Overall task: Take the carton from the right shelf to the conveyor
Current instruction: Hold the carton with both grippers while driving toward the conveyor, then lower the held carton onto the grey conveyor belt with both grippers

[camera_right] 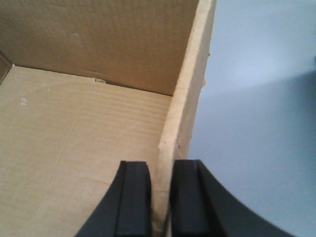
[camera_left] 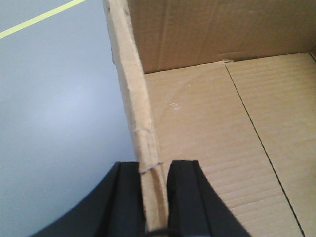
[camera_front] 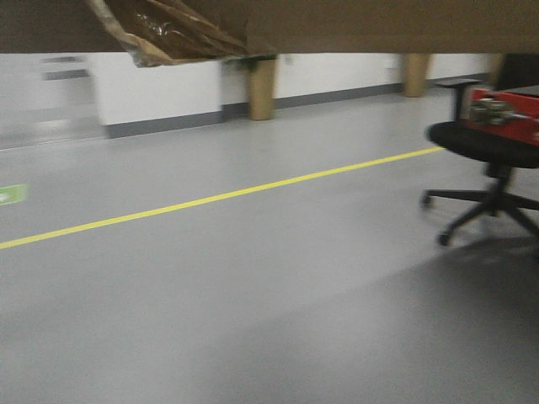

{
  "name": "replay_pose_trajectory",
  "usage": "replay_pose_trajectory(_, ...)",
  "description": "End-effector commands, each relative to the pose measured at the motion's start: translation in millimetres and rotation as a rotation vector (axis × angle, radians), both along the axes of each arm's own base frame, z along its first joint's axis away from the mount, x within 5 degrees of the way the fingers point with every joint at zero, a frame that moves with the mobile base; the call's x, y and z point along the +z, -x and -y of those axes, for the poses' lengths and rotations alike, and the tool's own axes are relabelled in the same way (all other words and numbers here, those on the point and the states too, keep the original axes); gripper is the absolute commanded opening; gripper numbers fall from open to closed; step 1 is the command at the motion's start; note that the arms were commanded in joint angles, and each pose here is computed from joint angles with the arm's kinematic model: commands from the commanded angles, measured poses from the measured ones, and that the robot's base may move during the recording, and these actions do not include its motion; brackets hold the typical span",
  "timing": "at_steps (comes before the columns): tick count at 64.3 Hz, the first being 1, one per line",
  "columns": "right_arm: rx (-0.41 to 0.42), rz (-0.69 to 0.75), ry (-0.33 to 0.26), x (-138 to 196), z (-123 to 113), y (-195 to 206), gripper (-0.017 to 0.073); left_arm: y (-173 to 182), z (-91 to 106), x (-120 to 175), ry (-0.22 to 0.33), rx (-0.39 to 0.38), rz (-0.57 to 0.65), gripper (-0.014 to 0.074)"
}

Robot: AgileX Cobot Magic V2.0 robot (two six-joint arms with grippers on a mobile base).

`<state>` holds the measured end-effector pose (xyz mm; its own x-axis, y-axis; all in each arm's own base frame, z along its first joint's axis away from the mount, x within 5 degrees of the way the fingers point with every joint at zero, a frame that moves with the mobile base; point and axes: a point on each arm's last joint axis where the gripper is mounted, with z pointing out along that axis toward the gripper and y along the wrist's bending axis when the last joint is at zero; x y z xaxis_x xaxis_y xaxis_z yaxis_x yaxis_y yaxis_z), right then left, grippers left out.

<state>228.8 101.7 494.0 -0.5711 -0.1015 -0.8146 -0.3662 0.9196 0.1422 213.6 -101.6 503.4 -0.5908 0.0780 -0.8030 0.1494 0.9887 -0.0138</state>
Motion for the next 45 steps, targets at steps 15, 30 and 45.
replay_pose_trajectory(15, -0.005, 0.069, -0.023, 7.6, 0.8, 0.3, -0.0067, 6.6, 3.7, 6.5, 0.048, -0.046, 0.032, -0.0009)
replay_pose_trajectory(30, -0.005, 0.069, -0.023, 7.6, 0.8, 0.3, -0.0067, 6.6, 3.7, 6.5, 0.048, -0.046, 0.032, -0.0009)
replay_pose_trajectory(45, -0.005, 0.069, -0.023, 7.6, 0.8, 0.3, -0.0067, 6.6, 3.7, 6.5, 0.048, -0.046, 0.032, -0.0009)
